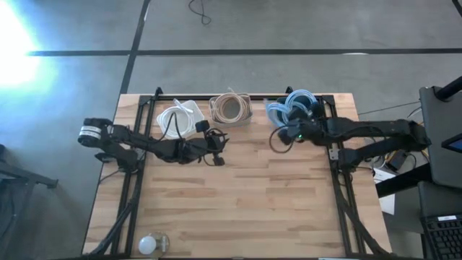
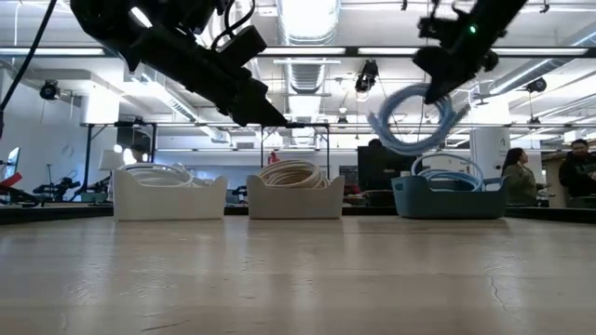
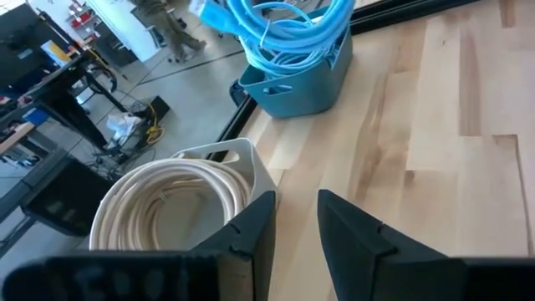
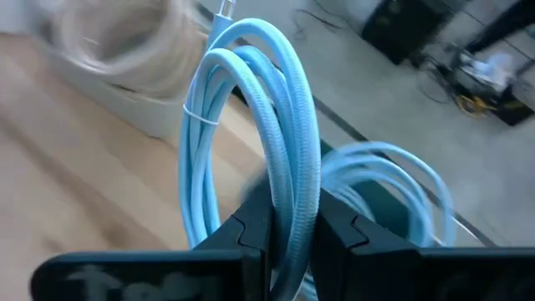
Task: Sort HDMI cables
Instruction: Put the light blue HDMI cable into the blue bin
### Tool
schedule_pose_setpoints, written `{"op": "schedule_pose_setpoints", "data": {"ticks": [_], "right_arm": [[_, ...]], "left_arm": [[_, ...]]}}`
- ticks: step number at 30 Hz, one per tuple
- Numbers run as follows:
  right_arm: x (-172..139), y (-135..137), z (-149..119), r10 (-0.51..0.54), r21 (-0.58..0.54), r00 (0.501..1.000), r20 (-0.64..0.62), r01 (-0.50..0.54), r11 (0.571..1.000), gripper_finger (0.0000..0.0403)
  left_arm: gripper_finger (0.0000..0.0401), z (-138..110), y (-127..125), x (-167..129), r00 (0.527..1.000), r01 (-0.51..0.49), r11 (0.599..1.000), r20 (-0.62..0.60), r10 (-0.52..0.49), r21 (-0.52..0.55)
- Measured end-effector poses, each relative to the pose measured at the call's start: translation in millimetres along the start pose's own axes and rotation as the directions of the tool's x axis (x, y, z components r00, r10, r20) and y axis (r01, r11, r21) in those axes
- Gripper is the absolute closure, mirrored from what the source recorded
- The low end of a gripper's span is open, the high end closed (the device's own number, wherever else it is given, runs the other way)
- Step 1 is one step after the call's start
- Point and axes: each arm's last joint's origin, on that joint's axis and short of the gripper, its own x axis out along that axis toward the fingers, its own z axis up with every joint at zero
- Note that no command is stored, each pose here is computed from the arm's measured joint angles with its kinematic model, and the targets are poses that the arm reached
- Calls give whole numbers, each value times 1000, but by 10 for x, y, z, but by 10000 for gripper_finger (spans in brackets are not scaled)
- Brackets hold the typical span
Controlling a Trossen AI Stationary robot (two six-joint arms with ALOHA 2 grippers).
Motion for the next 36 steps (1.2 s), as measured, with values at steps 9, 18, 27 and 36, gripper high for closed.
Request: {"op": "schedule_pose_setpoints", "data": {"ticks": [9, 18, 27, 36], "right_arm": [[336, -464, -429, -163, 51, 986, -19, 164, 985, 357], [658, -490, -616, 6, -7, 997, 83, -6, 1000, 357], [777, -581, -708, -133, 53, 991, 17, 132, 990, 354], [801, -532, -717, 28, 46, 1000, 2, -28, 999, 347]], "left_arm": [[297, -6, 19, 13, 1000, -4, 1000, -3, 4, -2], [297, -9, 30, 21, 1000, -6, 1000, -4, 6, -4], [297, -9, 29, 21, 1000, -4, 1000, -4, 4, -4], [297, -9, 29, 21, 1000, -3, 1000, -4, 3, -4]]}}
